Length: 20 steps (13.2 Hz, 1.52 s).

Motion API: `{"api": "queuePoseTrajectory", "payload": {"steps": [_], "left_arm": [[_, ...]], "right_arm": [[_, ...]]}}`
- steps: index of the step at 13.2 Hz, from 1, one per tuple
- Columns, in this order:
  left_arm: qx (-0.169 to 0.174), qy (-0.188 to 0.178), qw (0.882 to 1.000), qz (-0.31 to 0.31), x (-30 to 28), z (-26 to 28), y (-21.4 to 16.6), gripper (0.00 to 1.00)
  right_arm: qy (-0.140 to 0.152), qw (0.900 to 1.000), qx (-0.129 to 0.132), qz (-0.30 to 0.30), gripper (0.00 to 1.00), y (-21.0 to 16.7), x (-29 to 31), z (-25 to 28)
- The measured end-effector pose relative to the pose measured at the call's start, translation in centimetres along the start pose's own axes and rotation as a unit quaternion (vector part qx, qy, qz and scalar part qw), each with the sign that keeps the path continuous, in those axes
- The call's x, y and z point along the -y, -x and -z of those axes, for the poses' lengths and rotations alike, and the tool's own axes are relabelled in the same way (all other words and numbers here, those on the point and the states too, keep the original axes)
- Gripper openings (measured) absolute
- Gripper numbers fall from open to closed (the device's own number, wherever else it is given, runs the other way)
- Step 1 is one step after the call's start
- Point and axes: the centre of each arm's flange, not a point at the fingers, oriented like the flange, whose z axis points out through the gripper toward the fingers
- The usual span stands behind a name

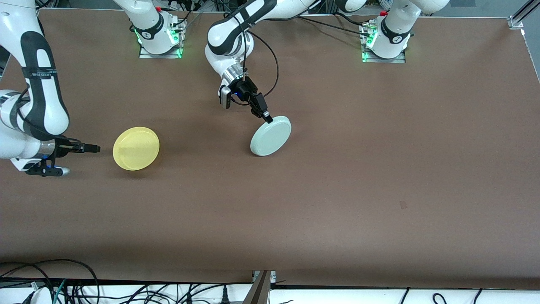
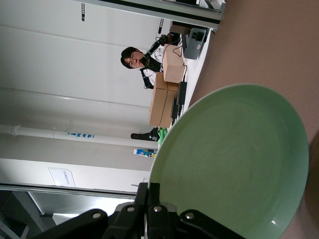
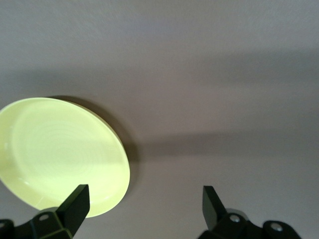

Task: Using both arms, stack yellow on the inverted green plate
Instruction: 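Lower the green plate with the left gripper while the right gripper grasps yellow, then release the green plate with the left gripper while the right gripper lifts yellow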

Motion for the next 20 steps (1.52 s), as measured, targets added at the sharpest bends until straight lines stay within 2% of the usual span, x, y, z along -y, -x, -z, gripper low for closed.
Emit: {"api": "queuePoseTrajectory", "payload": {"steps": [1, 2, 6, 9, 11, 13, 16, 18, 20], "left_arm": [[0.000, 0.000, 1.000, 0.000, 0.0, 0.1, 0.0, 0.03], [-0.002, 0.000, 1.000, 0.000, -0.1, 0.2, 0.1, 0.10], [0.001, 0.013, 1.000, 0.001, -0.7, 1.4, 0.7, 0.52], [0.037, 0.056, 0.997, 0.047, -1.6, 3.3, 2.0, 0.84], [0.073, 0.106, 0.988, 0.091, -2.1, 4.7, 2.5, 1.00], [0.103, 0.167, 0.970, 0.142, -2.8, 6.2, 2.6, 1.00], [0.143, 0.248, 0.937, 0.200, -3.6, 7.3, 1.9, 1.00], [0.178, 0.306, 0.907, 0.228, -3.6, 6.7, 0.7, 1.00], [0.203, 0.360, 0.874, 0.257, -2.9, 5.6, -1.0, 1.00]], "right_arm": [[0.001, 1.000, -0.001, -0.001, 1.00, 0.4, 0.0, -1.1], [0.001, 1.000, -0.005, -0.003, 1.00, 0.7, -0.1, -1.9], [0.004, 0.999, -0.032, 0.007, 1.00, 2.1, 1.3, -3.9], [0.003, 0.999, -0.039, 0.017, 1.00, 2.7, 2.7, -4.3], [0.006, 0.998, -0.049, 0.027, 1.00, 2.9, 3.0, -5.1], [0.009, 0.998, -0.055, 0.035, 1.00, 3.2, 2.9, -6.1], [0.010, 0.998, -0.053, 0.037, 0.97, 3.5, 2.9, -6.7], [0.010, 0.998, -0.051, 0.038, 0.78, 3.5, 2.9, -6.9], [0.009, 0.998, -0.048, 0.038, 0.54, 3.6, 2.9, -7.2]]}}
